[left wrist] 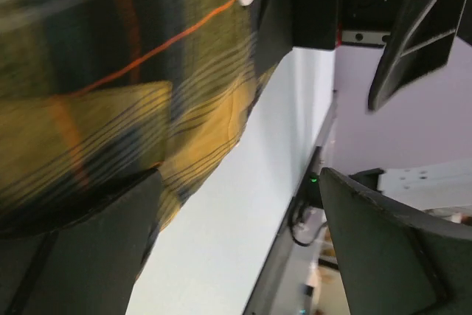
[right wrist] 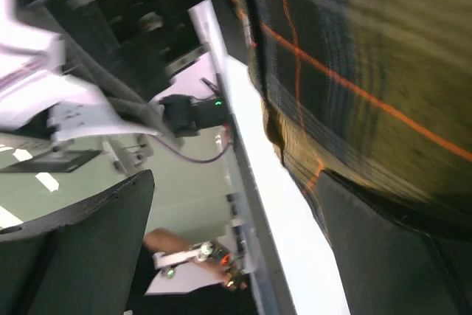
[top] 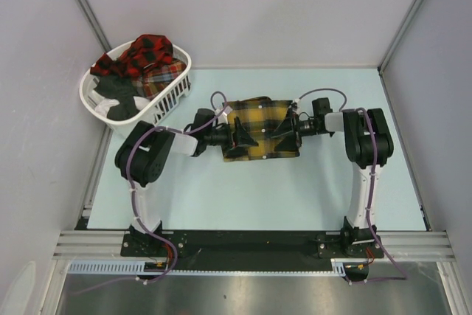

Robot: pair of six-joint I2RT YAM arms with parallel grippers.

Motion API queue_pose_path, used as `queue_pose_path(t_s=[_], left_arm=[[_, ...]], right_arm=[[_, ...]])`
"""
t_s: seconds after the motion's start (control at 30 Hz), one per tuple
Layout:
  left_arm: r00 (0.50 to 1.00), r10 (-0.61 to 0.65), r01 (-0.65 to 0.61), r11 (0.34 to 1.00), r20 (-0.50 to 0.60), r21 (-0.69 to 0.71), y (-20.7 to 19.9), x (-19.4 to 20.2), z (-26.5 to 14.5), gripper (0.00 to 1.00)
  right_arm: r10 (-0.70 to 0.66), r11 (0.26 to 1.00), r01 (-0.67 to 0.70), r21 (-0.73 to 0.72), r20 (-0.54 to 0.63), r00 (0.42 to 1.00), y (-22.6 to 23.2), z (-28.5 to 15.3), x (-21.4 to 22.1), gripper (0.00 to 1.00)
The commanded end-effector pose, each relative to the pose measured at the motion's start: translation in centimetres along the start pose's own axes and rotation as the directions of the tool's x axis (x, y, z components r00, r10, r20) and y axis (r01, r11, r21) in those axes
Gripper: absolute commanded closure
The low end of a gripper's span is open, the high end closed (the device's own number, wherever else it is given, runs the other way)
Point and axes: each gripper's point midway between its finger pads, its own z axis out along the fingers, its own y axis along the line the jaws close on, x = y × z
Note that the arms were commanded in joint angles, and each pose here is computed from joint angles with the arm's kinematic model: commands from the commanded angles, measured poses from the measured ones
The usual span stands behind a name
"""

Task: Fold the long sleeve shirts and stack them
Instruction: Fold the shirt

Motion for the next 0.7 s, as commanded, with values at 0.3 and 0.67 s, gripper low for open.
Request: queue_pose_path(t_s=[0.3,0.67], left_arm=[[0.970,0.239,-0.231,0.962,-0.045,0.144,-3.7,0.9,-7.4,0.01],[0.985,0.096,-0.130,0.959,0.145,0.251,-4.6,-10.2,0.5,0.03]], right_arm=[[-0.121,0.993,0.119,0.027,0.101,0.988,3.8,-7.2,-4.7,0.00],[-0.119,0.984,0.142,-0.110,0.193,0.974,5.2,-0.3,-13.0,0.00]])
